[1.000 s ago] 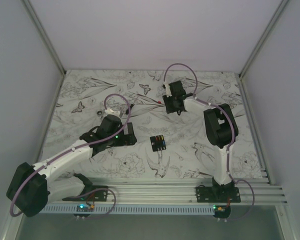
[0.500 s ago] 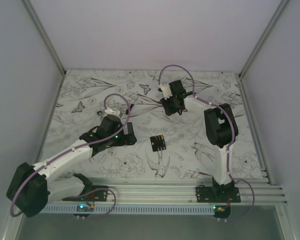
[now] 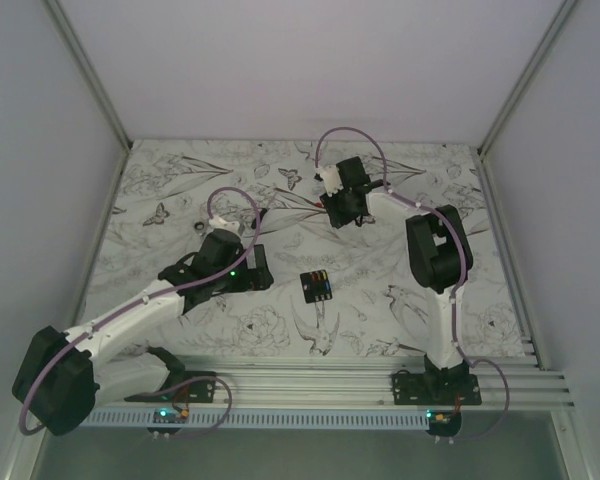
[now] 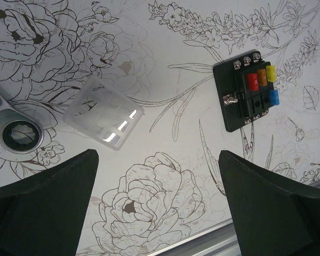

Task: Snap on the fuse box
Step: Pick up the fuse from the center of the board.

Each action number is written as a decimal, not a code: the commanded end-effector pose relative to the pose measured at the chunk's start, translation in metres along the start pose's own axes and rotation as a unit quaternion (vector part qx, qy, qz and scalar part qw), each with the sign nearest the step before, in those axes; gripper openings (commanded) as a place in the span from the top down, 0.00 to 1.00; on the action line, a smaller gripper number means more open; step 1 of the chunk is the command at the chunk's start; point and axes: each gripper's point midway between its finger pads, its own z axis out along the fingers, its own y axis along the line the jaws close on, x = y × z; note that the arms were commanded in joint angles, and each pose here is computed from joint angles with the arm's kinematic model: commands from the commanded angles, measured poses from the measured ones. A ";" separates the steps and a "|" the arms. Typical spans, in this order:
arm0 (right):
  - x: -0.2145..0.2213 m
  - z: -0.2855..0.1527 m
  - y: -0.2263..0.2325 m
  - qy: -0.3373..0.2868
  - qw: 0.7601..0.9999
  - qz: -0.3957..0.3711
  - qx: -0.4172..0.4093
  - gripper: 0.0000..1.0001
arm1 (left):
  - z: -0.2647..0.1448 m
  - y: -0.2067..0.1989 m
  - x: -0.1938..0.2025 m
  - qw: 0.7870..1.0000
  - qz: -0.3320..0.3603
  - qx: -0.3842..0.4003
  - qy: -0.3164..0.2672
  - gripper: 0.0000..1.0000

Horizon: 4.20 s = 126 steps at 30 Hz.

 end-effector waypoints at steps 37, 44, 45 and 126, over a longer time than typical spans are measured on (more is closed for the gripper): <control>-0.022 -0.112 0.133 -0.175 0.973 -0.016 -0.148 0.76 | 0.043 -0.065 -0.058 0.985 -0.147 0.087 -0.010 0.31; -0.028 -0.126 0.158 -0.199 0.961 -0.028 -0.188 0.76 | 0.047 -0.073 -0.070 0.979 -0.179 0.098 -0.026 0.51; -0.028 -0.127 0.161 -0.200 0.960 -0.030 -0.192 0.76 | 0.047 -0.072 -0.071 0.978 -0.184 0.097 -0.029 0.53; -0.074 -0.266 0.219 -0.478 0.777 0.255 -0.323 0.57 | -0.082 -0.111 -0.104 0.923 -0.169 0.264 -0.222 1.00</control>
